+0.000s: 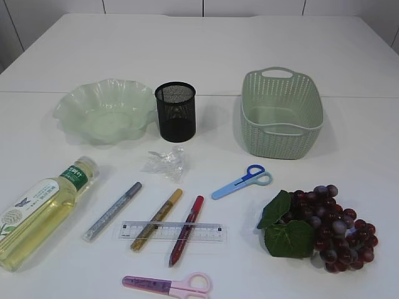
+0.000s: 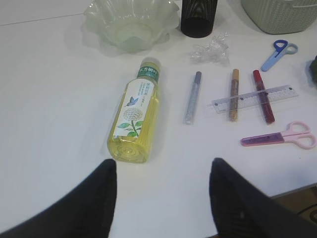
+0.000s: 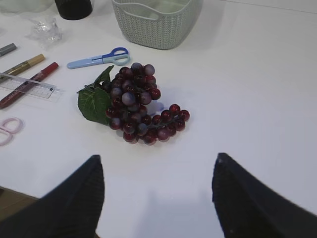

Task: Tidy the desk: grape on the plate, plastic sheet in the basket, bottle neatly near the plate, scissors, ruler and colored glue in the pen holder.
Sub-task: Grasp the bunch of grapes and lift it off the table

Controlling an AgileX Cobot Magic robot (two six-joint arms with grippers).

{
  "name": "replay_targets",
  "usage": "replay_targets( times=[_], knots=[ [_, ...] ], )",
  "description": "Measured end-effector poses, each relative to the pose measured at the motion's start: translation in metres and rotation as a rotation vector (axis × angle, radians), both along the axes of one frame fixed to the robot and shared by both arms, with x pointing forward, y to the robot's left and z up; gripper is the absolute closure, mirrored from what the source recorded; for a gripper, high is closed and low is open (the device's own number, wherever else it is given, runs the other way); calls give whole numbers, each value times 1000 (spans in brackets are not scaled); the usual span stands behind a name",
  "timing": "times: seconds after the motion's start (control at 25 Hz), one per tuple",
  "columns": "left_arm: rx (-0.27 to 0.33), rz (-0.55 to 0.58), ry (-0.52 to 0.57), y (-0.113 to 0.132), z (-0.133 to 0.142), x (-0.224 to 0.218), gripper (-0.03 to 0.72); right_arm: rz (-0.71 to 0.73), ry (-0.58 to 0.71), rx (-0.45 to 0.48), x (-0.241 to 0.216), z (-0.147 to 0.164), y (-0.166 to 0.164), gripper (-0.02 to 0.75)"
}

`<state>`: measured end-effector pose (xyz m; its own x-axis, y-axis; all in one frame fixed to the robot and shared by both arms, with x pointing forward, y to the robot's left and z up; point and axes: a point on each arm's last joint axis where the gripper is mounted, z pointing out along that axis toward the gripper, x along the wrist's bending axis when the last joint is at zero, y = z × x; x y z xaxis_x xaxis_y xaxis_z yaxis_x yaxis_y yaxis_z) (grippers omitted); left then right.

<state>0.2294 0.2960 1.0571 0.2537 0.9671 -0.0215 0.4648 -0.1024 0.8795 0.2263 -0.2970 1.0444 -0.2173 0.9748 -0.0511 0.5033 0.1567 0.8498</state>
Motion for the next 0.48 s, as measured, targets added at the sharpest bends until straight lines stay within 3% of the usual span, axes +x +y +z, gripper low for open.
replay_targets(
  times=[0.48],
  knots=[
    [0,0,0,0,0,0,255,0,0,0,0,0,0,207]
  ],
)
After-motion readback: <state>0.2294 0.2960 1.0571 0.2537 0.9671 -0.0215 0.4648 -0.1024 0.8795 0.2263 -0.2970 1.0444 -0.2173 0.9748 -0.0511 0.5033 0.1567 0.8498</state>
